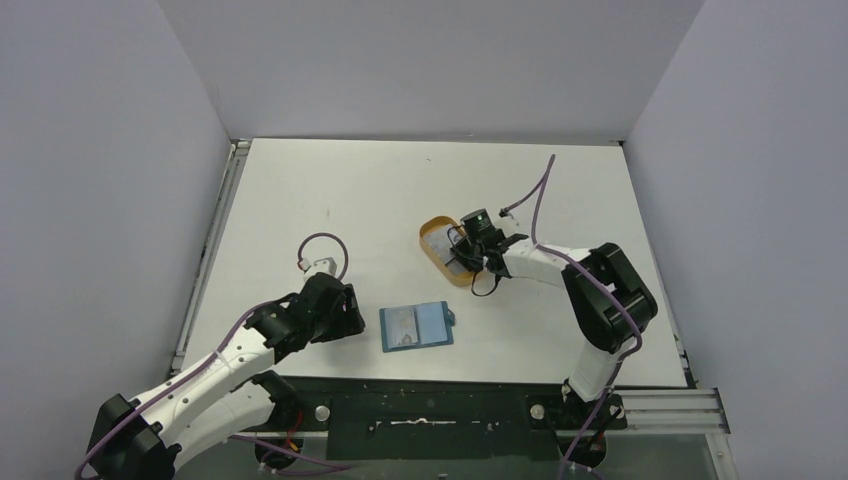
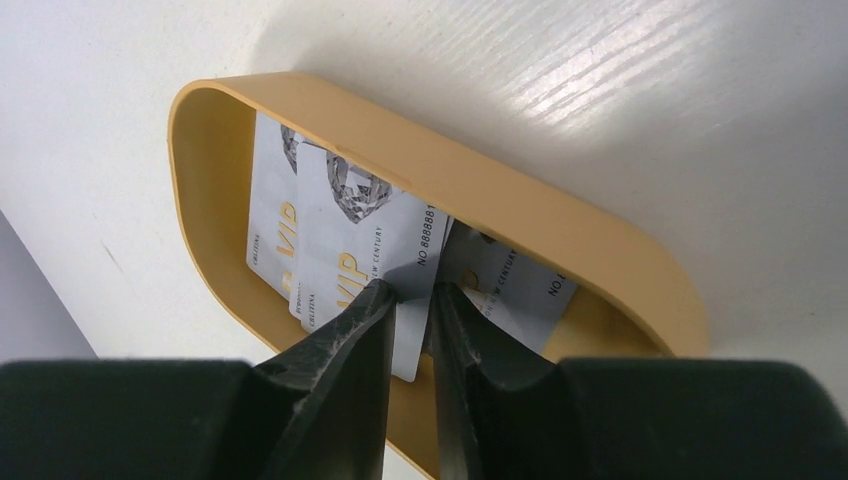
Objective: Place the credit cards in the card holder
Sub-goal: Pick up the credit card from the storage box.
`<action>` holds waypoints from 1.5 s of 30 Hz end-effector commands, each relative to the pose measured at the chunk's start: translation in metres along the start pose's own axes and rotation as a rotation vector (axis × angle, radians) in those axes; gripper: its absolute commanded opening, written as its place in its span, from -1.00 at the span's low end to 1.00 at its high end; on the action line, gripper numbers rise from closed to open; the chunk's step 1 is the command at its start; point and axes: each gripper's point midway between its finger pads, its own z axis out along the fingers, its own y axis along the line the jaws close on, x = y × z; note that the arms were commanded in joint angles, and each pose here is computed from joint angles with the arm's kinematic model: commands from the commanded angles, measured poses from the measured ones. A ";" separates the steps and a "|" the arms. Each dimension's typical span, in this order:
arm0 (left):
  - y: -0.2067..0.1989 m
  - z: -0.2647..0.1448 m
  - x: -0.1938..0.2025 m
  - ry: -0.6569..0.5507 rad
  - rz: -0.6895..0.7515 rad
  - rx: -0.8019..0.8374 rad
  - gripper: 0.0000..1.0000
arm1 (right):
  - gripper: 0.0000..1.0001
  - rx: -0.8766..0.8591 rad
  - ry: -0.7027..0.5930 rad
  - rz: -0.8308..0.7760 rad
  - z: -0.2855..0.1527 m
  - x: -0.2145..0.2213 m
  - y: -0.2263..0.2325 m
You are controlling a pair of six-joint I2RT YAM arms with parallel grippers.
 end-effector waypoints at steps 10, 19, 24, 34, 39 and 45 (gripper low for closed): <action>-0.014 0.000 -0.013 -0.040 -0.021 0.045 0.27 | -0.83 -0.051 -0.039 0.008 -0.016 -0.012 0.004; -0.012 0.000 -0.012 -0.039 -0.022 0.043 0.27 | -1.00 -0.122 -0.040 0.015 -0.019 -0.014 0.021; -0.013 0.000 -0.012 -0.041 -0.023 0.045 0.27 | -1.00 -0.199 -0.060 0.043 -0.028 -0.019 0.036; -0.014 -0.001 -0.014 -0.046 -0.024 0.045 0.26 | -1.00 -0.275 -0.107 0.071 -0.045 -0.029 0.050; -0.014 -0.002 -0.017 -0.054 -0.024 0.040 0.26 | -1.00 -0.278 -0.114 0.068 -0.052 -0.030 0.050; -0.014 -0.008 -0.024 -0.078 -0.021 0.029 0.26 | -1.00 -0.287 -0.131 0.058 -0.068 -0.036 0.052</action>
